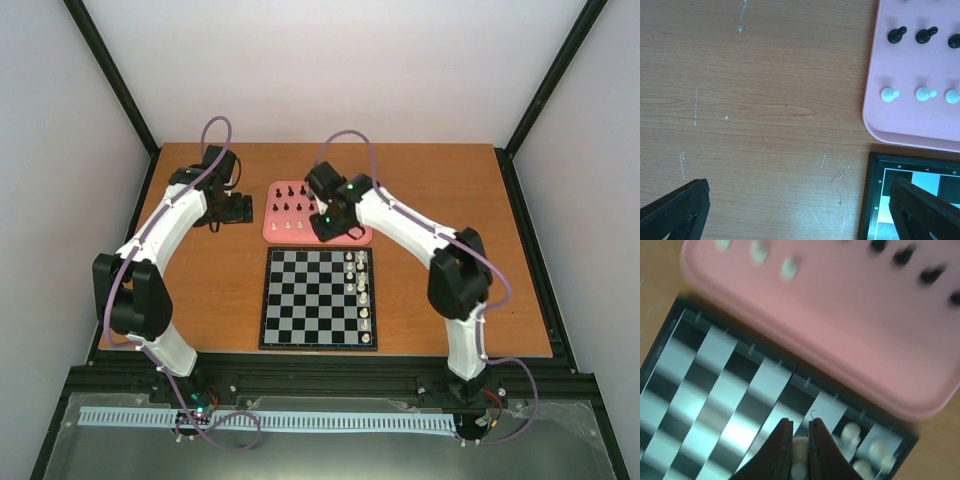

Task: Set up the chess pieces on the board
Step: Place the chess piece on the chessboard.

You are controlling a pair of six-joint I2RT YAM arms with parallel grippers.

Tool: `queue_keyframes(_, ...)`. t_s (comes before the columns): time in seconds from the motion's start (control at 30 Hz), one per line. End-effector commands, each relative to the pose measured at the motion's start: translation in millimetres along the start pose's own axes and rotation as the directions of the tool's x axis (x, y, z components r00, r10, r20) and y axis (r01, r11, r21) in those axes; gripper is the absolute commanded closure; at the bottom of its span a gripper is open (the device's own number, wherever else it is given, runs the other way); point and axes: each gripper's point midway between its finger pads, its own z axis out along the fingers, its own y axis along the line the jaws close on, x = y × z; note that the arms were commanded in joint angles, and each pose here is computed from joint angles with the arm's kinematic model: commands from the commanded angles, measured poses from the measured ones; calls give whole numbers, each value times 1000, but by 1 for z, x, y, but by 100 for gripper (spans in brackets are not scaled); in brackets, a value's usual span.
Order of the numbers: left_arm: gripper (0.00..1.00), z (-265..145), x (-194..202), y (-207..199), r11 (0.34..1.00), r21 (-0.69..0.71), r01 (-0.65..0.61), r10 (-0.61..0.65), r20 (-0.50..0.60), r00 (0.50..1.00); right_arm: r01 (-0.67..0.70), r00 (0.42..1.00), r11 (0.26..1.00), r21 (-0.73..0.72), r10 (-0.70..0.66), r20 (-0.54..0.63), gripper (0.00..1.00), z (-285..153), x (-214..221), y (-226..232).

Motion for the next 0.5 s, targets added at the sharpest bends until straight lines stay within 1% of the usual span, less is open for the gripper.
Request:
queue_keyframes(0.0,0,-17,-8,-3,1000,28,-2,1,53,999,-19,1000,996,-87,17,-21,90,-19,55,33)
queue_keyframes(0.1,0,-16,-7,-4,1000,29,-3,1,52,999,-25,999,988,-153,20,-34,90,-21,92,46)
queue_keyframes(0.17,0,-16,-7,-4,999,32,-1,-1,51,999,-18,1000,983,-184,16,-11,90,-26,108,51)
queue_keyframes(0.23,0,-16,-7,-4,1000,31,-1,-1,52,999,-23,1000,978,-206,21,-12,90,-22,125,51)
queue_keyframes(0.3,0,-15,-6,-3,1000,26,-1,0,50,999,-14,1000,978,-210,11,-15,90,-15,138,48)
queue_keyframes(0.47,0,-12,-6,-2,1000,16,2,-3,43,999,24,1000,979,-201,-23,7,89,-4,148,43)
